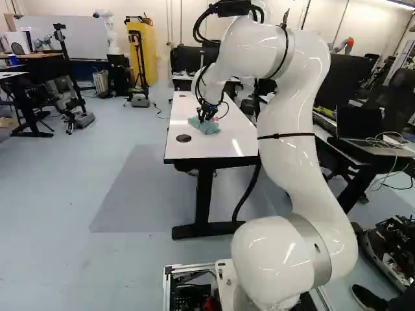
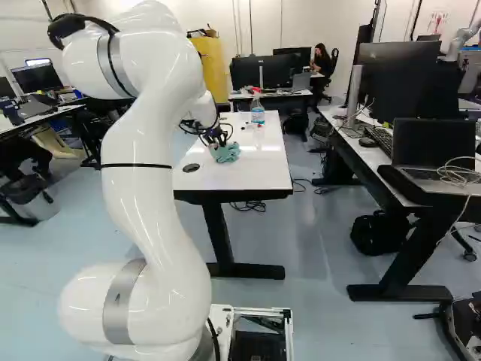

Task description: Clean the table with the green towel

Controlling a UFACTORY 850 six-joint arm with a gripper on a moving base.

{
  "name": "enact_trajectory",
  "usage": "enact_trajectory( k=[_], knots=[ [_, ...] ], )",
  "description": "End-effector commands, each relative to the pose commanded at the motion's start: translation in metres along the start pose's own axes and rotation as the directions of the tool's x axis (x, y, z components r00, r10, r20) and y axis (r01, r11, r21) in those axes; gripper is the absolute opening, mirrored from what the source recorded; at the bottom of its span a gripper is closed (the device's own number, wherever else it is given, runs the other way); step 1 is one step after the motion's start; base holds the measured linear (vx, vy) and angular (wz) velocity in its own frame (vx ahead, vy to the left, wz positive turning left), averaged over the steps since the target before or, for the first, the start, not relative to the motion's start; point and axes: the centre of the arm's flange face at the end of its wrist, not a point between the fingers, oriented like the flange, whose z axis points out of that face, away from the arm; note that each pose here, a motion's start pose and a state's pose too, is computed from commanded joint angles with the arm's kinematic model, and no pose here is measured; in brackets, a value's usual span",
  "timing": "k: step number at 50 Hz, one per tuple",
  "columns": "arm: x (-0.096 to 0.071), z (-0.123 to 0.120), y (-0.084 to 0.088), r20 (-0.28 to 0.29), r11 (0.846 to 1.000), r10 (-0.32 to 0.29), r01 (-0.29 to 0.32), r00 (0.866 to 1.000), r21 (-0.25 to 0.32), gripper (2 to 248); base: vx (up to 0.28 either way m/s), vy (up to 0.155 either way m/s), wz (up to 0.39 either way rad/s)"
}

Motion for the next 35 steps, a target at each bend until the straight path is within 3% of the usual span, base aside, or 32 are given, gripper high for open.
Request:
enact_trajectory(
  k=[15,35],
  knots=[
    [-0.020,-0.015,0.008,0.022,1.000,0.011,-0.011,1.000,-0.007,43,0.000,0.000,0.000],
    [-0.035,-0.027,0.039,0.036,0.998,0.052,-0.051,0.998,-0.033,43,0.000,0.000,0.000]
  ],
)
